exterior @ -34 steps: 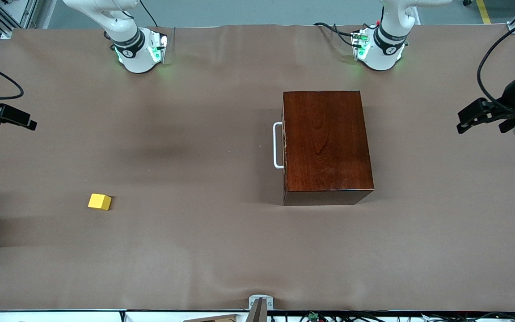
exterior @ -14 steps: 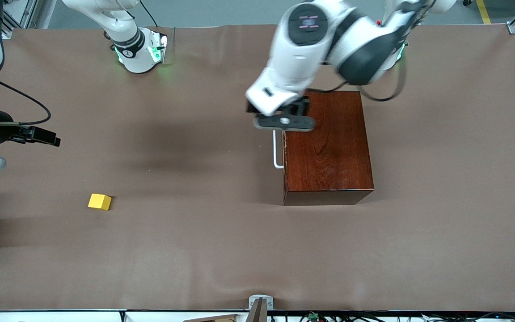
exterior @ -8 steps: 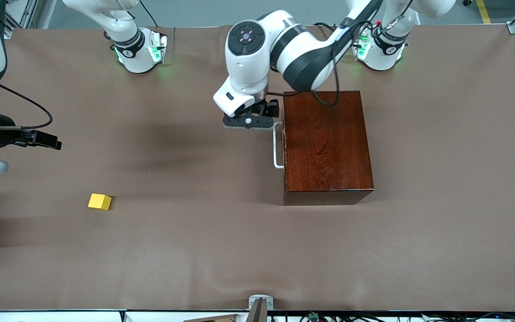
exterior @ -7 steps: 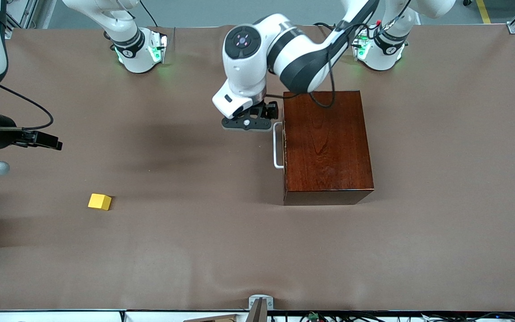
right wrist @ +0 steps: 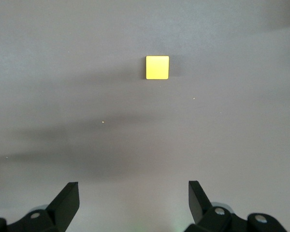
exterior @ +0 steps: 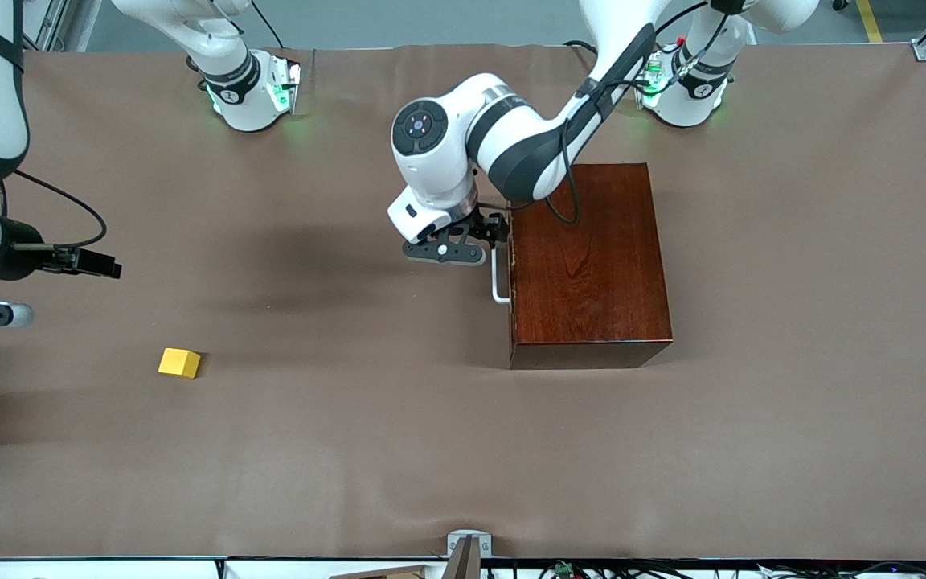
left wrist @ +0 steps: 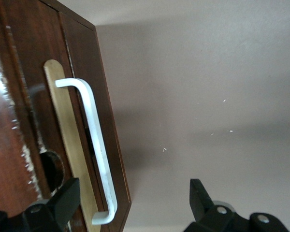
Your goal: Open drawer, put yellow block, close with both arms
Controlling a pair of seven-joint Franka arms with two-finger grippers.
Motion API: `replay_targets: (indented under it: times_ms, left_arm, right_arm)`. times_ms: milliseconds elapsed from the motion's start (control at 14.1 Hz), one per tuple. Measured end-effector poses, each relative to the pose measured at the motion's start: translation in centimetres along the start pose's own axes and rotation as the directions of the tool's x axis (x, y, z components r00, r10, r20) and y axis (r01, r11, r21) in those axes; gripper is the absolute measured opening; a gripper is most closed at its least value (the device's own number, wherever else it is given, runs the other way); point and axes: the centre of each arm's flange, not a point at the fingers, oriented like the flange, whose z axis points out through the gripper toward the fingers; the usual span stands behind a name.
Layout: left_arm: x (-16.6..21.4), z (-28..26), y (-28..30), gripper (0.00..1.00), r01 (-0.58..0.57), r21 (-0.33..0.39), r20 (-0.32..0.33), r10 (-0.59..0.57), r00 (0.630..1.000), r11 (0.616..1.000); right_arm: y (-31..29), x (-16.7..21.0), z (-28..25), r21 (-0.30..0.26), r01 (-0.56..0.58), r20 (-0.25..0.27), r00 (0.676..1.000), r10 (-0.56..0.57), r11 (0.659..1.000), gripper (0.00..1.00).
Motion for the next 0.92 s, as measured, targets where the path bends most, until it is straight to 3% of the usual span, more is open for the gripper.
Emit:
replay_targets:
  times_ms: [637,920]
  left_arm:
    - [1.1,3.3,-0.1,1.00,0.005,0.020,0.016,-0.006,1.000,1.000]
    - [1.5,4.2,-0.4,1.00,0.010,0.038,0.017,-0.011,1.000,0.999]
  right_arm:
    - [-0.1,1.6,2.0,-0.004,-0.001,0.026,1.000,0.002,1.000,1.00]
    - [-0.7,3.1,2.7,-0.003,0.007,-0.029,1.000,-0.007,1.000,1.00]
